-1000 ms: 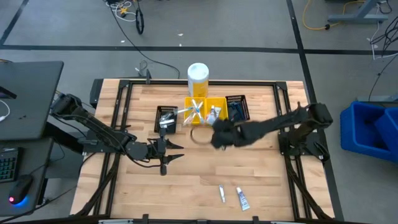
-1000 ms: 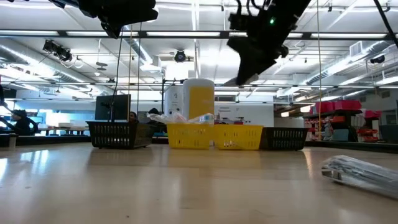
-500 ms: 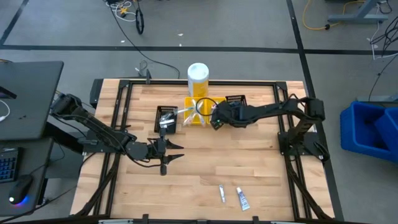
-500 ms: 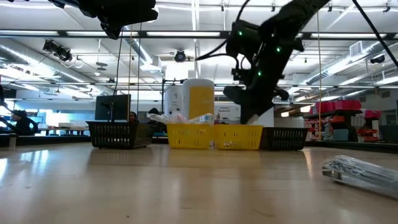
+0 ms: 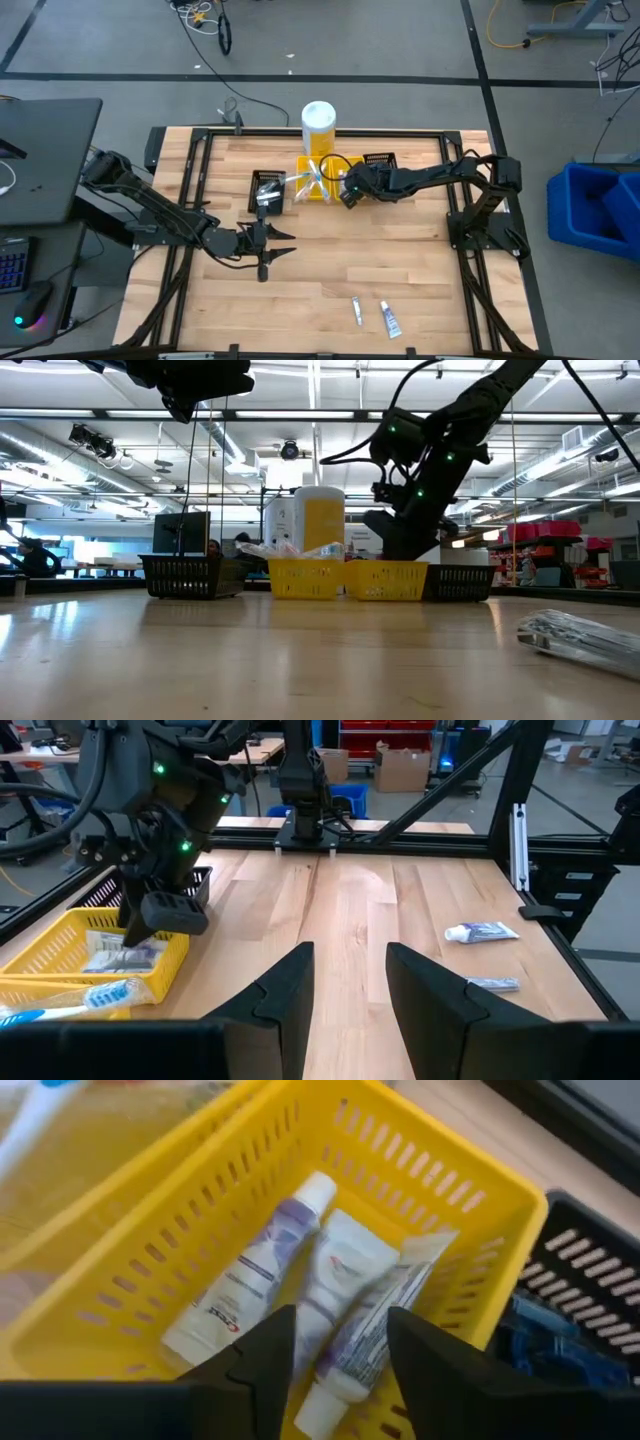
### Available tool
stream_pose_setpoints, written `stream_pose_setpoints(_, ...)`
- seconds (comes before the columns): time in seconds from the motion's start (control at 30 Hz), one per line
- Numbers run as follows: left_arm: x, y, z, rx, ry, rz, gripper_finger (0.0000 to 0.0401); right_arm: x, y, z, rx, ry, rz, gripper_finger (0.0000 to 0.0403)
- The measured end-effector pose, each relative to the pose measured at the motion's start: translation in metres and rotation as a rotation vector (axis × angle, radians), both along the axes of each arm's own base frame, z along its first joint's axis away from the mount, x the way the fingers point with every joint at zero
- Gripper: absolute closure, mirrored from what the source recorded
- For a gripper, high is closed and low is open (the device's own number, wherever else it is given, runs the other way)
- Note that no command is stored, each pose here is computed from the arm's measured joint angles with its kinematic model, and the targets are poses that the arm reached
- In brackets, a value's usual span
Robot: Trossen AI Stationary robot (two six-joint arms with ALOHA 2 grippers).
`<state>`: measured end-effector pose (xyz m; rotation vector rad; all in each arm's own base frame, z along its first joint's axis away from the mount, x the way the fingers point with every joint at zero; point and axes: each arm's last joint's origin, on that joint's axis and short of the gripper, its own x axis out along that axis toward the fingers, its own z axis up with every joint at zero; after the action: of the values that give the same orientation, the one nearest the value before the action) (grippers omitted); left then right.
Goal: Pick & Place Travel size toiletries
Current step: Put the silver nail cutter into the left black bin
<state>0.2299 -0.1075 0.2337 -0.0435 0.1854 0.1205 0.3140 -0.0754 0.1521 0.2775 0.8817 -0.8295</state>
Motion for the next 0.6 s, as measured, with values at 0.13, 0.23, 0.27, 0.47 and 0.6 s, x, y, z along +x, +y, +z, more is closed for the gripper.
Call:
stream_pose_setpoints(0.13, 0.000, 0.000, 0.000, 0.000, 0.000, 0.000, 0.0267, 0.002, 0.000, 0.002, -0.017, -0.013, 0.027, 0.0206)
stream_pose_setpoints(0.23, 0.000, 0.000, 0.000, 0.000, 0.000, 0.000, 0.0267, 0.004, 0.004, 0.004, -0.005, -0.025, 0.068, 0.0193)
stream_pose_setpoints(0.27, 0.000, 0.000, 0.000, 0.000, 0.000, 0.000, 0.0267, 0.005, 0.007, 0.005, 0.004, -0.026, 0.095, 0.0189)
stream_pose_setpoints(0.47, 0.000, 0.000, 0.000, 0.003, 0.004, 0.000, 0.0267, 0.005, 0.040, 0.026, 0.051, -0.050, 0.253, 0.0181)
stream_pose_setpoints(0.6, 0.000, 0.000, -0.001, 0.006, 0.011, 0.000, 0.0267, -0.004, 0.068, 0.050, 0.053, -0.101, 0.330, 0.0189)
